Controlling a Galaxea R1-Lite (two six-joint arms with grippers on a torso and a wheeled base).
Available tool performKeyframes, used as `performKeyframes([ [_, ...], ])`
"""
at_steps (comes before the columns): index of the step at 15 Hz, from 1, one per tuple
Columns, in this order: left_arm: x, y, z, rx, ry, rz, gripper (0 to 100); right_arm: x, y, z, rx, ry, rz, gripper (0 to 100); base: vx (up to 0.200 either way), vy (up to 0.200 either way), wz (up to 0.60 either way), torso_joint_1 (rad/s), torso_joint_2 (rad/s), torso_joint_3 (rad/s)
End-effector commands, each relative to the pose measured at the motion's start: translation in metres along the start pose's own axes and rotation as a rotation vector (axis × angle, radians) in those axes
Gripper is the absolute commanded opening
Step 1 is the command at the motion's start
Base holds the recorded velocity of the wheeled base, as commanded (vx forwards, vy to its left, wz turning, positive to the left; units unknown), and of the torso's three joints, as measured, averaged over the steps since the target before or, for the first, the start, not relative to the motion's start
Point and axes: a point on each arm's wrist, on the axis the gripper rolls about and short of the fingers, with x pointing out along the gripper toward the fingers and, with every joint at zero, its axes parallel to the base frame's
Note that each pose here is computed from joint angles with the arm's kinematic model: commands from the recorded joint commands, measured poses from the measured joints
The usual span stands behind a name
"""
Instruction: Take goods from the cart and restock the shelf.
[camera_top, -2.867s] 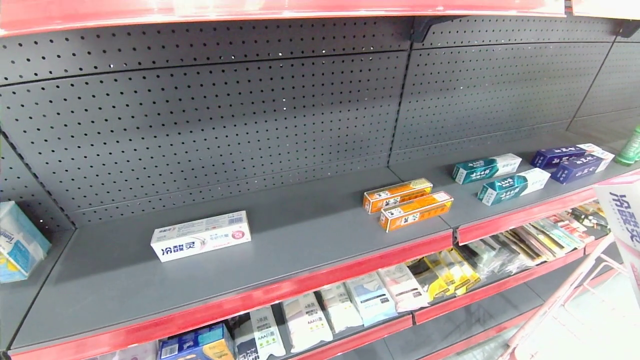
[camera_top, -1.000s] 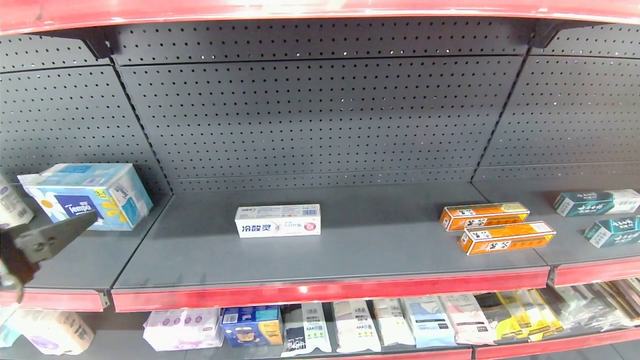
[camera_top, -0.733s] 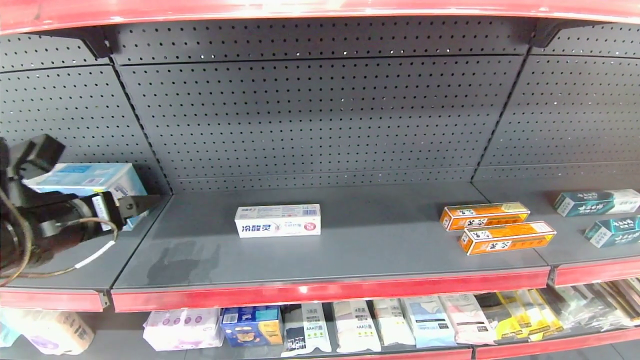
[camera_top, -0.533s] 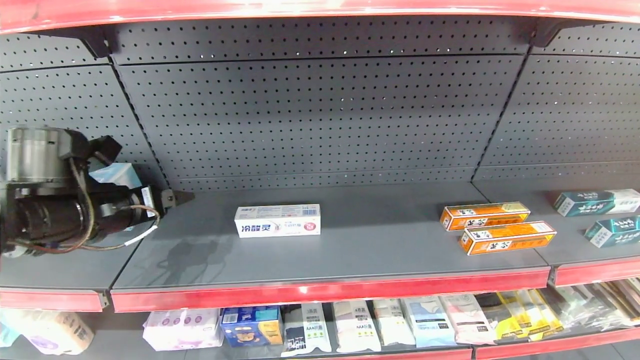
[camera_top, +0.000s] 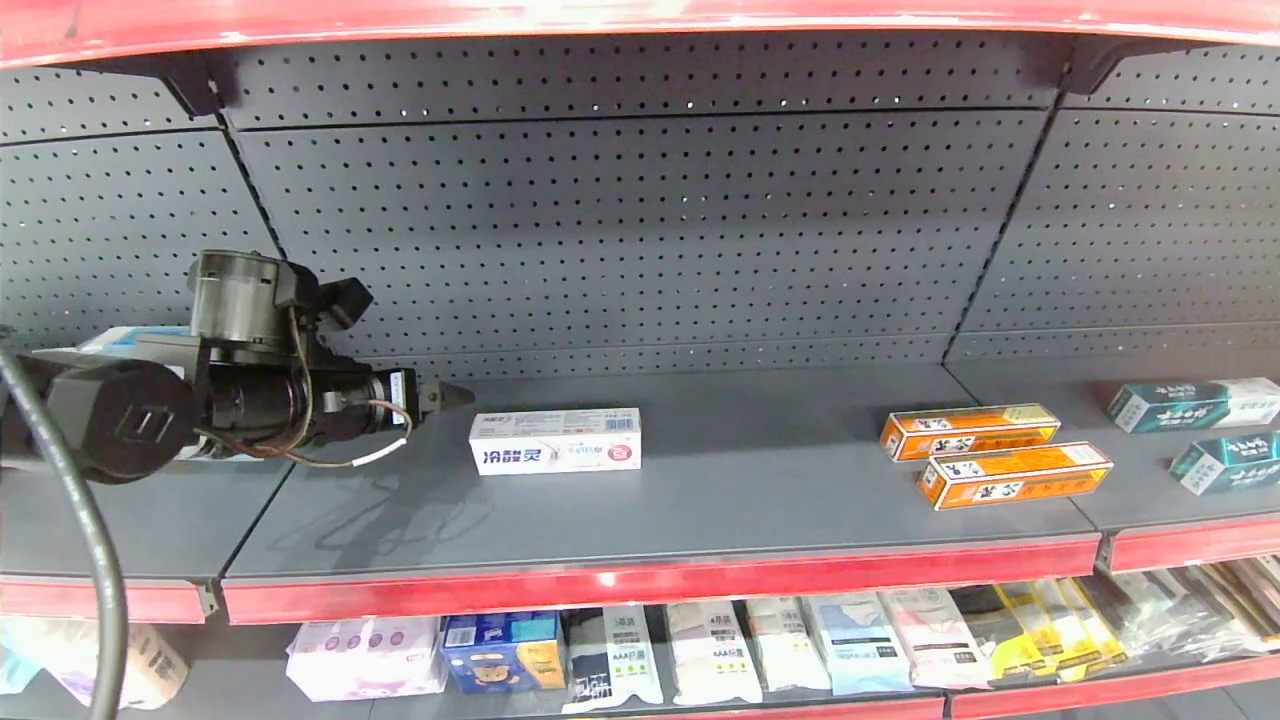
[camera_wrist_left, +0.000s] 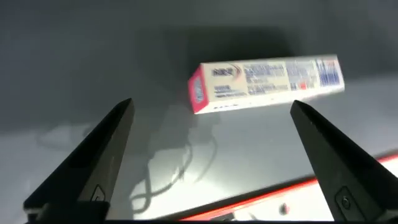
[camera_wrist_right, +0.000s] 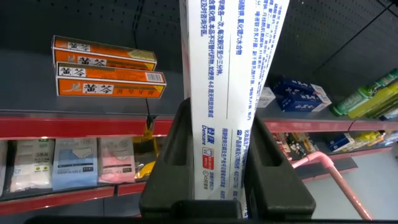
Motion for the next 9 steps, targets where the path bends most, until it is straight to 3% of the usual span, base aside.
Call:
performKeyframes([
  [1, 0.022, -0.002, 0.001, 0.003, 0.013, -0.014, 100, 0.000, 0.000, -0.001, 0.000, 0.001, 0.001, 0, 0.000, 0.000, 0.00, 0.000, 0.00, 0.000],
  [4, 0.030, -0.001, 0.001, -0.002, -0.024, -0.044, 100, 0.000, 0.001, -0.002, -0.001, 0.006, 0.003, 0, 0.000, 0.000, 0.00, 0.000, 0.00, 0.000],
  [6, 0.030, -0.002, 0.003, 0.023, -0.018, -0.102, 100, -0.001, 0.003, -0.006, -0.004, 0.011, 0.004, 0, 0.000, 0.000, 0.00, 0.000, 0.00, 0.000],
  [8, 0.042, -0.006, -0.003, 0.075, 0.008, -0.119, 100, -0.002, 0.003, -0.007, -0.004, 0.010, 0.002, 0, 0.000, 0.000, 0.00, 0.000, 0.00, 0.000],
  [9, 0.049, -0.009, -0.004, 0.078, 0.004, -0.129, 100, -0.003, 0.003, -0.007, -0.004, 0.007, -0.001, 0, 0.000, 0.000, 0.00, 0.000, 0.00, 0.000],
])
